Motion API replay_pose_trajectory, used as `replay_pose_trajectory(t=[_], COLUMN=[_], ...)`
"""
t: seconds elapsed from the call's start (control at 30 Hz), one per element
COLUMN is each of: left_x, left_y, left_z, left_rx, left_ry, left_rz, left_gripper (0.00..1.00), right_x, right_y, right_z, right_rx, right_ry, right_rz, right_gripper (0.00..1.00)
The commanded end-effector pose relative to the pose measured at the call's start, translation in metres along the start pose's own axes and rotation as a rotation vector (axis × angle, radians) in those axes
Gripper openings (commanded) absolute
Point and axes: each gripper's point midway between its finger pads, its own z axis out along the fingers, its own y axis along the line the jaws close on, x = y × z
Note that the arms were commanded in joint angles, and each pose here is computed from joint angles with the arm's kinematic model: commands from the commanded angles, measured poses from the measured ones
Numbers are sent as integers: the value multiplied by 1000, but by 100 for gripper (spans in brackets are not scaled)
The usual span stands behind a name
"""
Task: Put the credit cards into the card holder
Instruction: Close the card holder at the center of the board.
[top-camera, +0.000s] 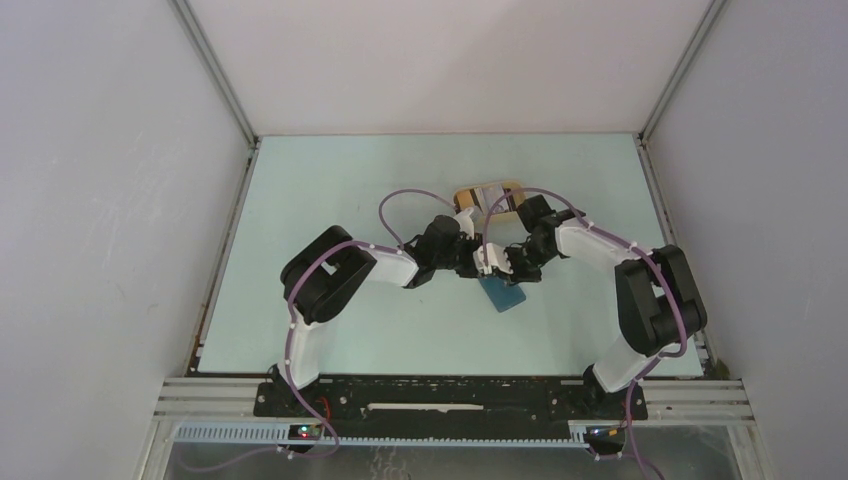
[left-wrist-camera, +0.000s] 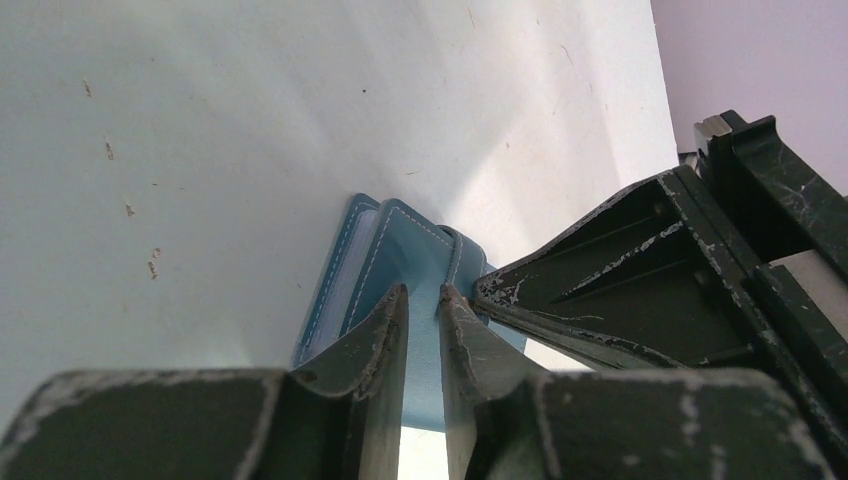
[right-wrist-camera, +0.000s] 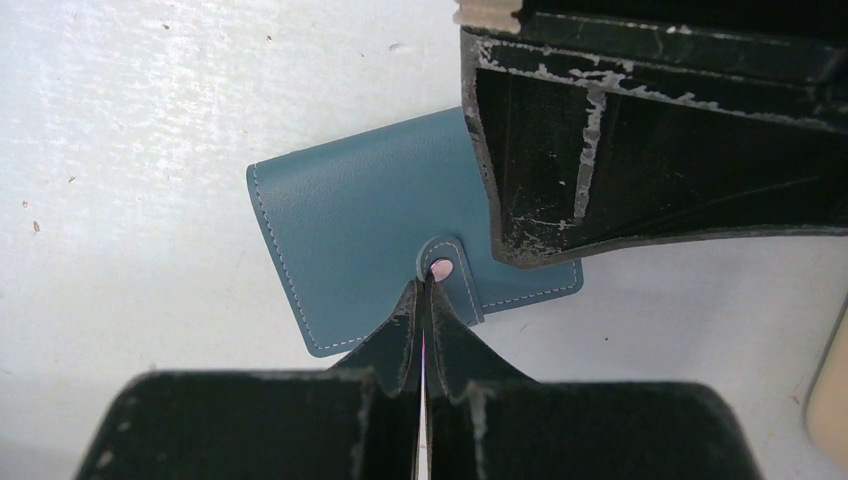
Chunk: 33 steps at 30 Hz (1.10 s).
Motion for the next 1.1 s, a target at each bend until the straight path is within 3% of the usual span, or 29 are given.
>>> replay_pose_trajectory(t=[0.0, 0.23, 0.53, 1.07], left_x=[10, 1, 5, 16], left_y=[11, -14, -33, -23], left_z=[-2, -16, -13, 3], left_rx=[-23, 57, 169, 144], left_ry=[17, -23, -7, 34], left_rz=[-2, -3, -40, -72], left_gripper=[24, 24, 18, 11], right_x=[-1, 1, 1, 2], right_y=[12, 13, 15, 20], right_z=[4, 6, 7, 10], right_rx=[-22, -27, -32, -42], right_ry=[20, 34, 32, 35], right_rz=[-15, -16, -17, -22], right_gripper=[0, 0, 0, 0])
